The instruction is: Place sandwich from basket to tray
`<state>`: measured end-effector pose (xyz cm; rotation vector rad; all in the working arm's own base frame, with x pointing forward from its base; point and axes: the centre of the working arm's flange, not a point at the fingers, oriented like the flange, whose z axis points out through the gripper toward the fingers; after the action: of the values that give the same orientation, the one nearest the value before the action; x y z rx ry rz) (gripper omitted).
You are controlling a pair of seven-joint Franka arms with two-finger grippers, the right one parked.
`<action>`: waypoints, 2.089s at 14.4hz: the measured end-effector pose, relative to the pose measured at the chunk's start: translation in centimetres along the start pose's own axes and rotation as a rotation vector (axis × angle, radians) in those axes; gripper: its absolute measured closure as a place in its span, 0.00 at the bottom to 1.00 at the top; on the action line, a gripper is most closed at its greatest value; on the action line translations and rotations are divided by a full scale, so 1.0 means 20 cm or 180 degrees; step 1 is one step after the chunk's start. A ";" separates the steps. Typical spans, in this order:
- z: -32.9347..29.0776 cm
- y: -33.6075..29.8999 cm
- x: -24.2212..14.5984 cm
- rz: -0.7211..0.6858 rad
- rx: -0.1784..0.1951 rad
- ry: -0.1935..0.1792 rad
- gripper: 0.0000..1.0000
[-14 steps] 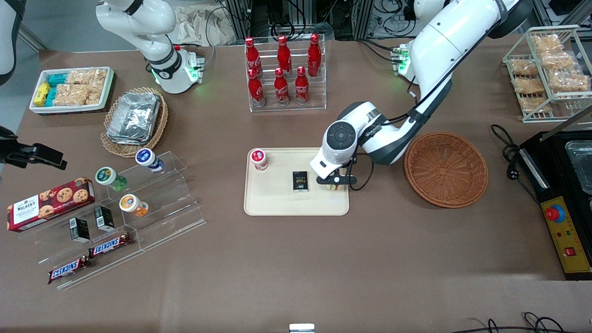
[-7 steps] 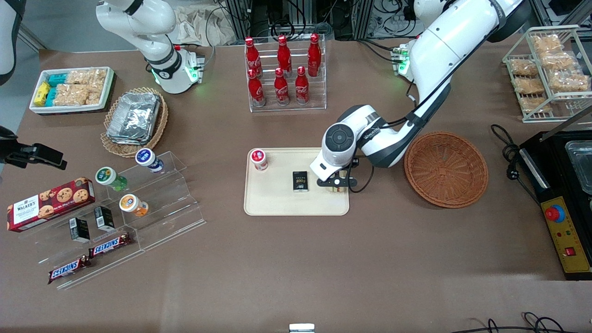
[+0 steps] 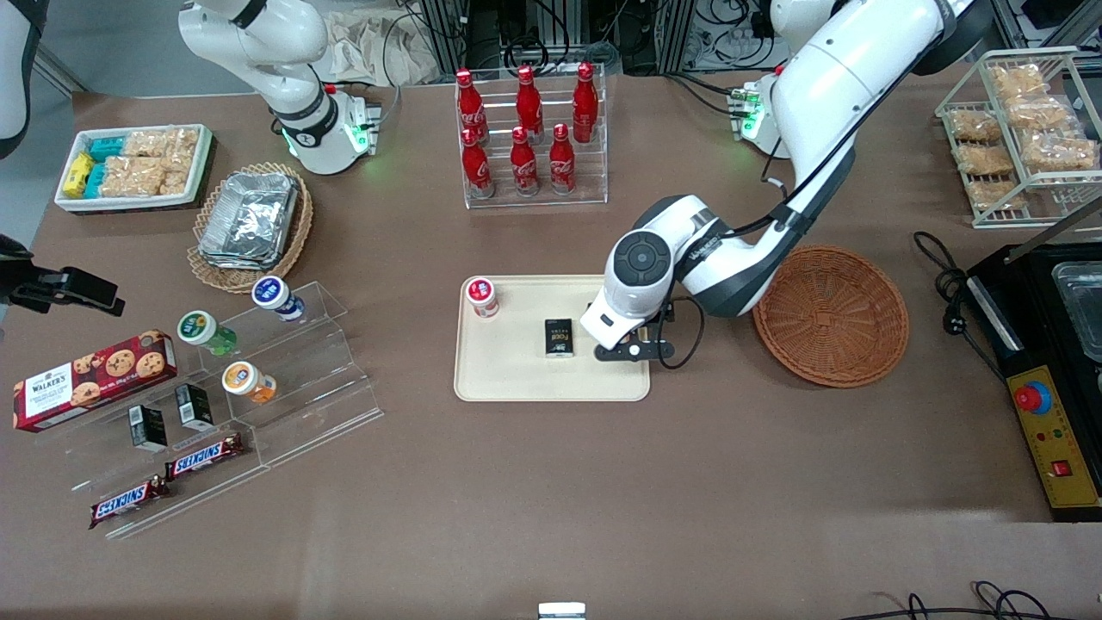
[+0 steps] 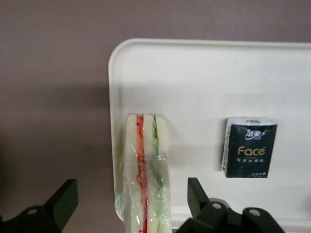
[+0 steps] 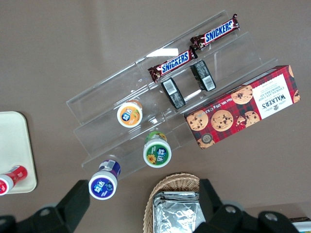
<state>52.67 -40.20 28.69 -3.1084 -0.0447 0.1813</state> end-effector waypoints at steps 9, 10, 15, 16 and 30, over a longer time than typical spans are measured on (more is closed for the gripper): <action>-0.93 -0.40 0.17 -0.0879 0.0080 0.0416 0.00; -1.03 -0.49 0.16 -0.0994 0.0111 0.0448 0.00; -1.26 -0.77 0.12 -0.1335 0.0241 0.0519 0.00; -1.26 -0.79 0.12 -0.1355 0.0267 0.0497 0.00; -1.19 -0.89 0.17 -0.1476 0.0343 0.0433 0.00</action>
<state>58.29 -22.88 52.47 -2.8922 -0.7143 -0.0393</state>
